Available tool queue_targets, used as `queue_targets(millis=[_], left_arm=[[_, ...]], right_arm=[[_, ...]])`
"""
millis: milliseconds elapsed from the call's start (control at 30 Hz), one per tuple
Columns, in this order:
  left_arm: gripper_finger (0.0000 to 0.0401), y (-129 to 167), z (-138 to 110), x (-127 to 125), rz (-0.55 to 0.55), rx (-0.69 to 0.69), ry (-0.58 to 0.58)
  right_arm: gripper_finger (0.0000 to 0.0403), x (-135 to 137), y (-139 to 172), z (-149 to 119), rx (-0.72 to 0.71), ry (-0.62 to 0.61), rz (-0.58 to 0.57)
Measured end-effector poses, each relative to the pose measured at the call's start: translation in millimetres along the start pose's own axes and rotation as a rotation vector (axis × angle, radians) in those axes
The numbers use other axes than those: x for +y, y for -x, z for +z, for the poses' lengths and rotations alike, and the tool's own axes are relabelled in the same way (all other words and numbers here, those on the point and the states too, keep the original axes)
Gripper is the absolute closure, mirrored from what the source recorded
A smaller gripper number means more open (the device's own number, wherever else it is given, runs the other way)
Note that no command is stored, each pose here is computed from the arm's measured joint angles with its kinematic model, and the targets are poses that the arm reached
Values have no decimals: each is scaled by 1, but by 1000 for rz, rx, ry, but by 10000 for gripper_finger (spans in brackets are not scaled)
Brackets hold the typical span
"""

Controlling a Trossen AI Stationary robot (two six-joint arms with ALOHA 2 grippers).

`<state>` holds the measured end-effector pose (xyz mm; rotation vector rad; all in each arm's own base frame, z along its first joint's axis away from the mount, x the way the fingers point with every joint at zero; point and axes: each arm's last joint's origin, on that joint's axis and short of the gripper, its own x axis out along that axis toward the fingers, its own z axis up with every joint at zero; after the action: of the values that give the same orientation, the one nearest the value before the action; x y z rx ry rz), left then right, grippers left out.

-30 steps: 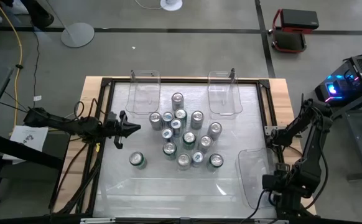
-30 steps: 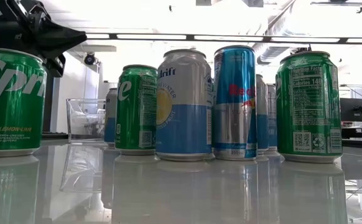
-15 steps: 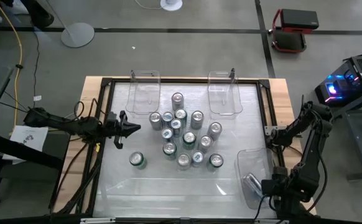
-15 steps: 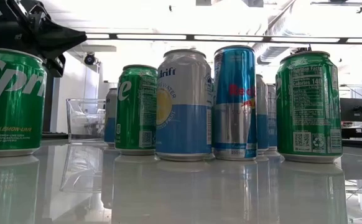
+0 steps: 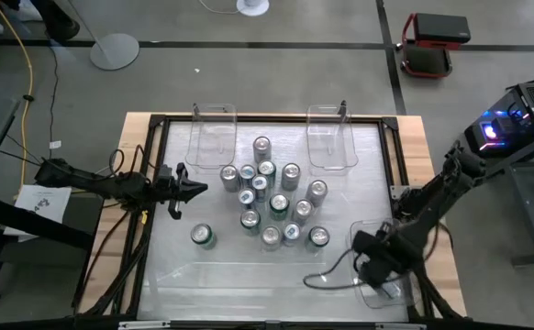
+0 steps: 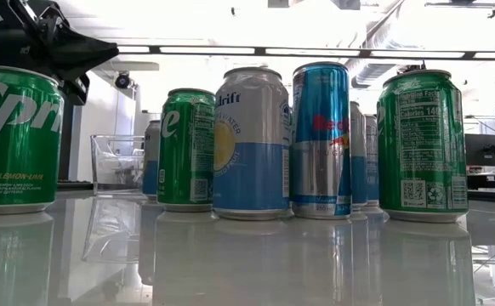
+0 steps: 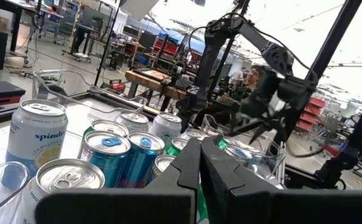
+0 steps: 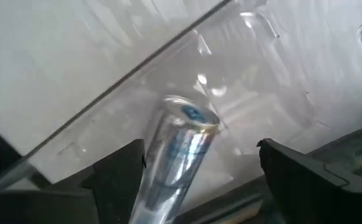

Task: Sort soda cans
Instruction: Remove the blue soda can from the bottom right transparent bin

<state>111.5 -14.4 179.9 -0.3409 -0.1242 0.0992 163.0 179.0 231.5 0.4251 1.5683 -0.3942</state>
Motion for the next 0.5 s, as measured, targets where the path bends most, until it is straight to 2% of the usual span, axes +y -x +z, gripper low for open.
queue_targets(millis=[300,500], left_arm=[[401,0,0,0,0,2,-1],[401,0,0,0,0,1,-1]], right_arm=[[72,-3,-48,1,171,-9,148],[70,-10,-70,0,159,-57,170]])
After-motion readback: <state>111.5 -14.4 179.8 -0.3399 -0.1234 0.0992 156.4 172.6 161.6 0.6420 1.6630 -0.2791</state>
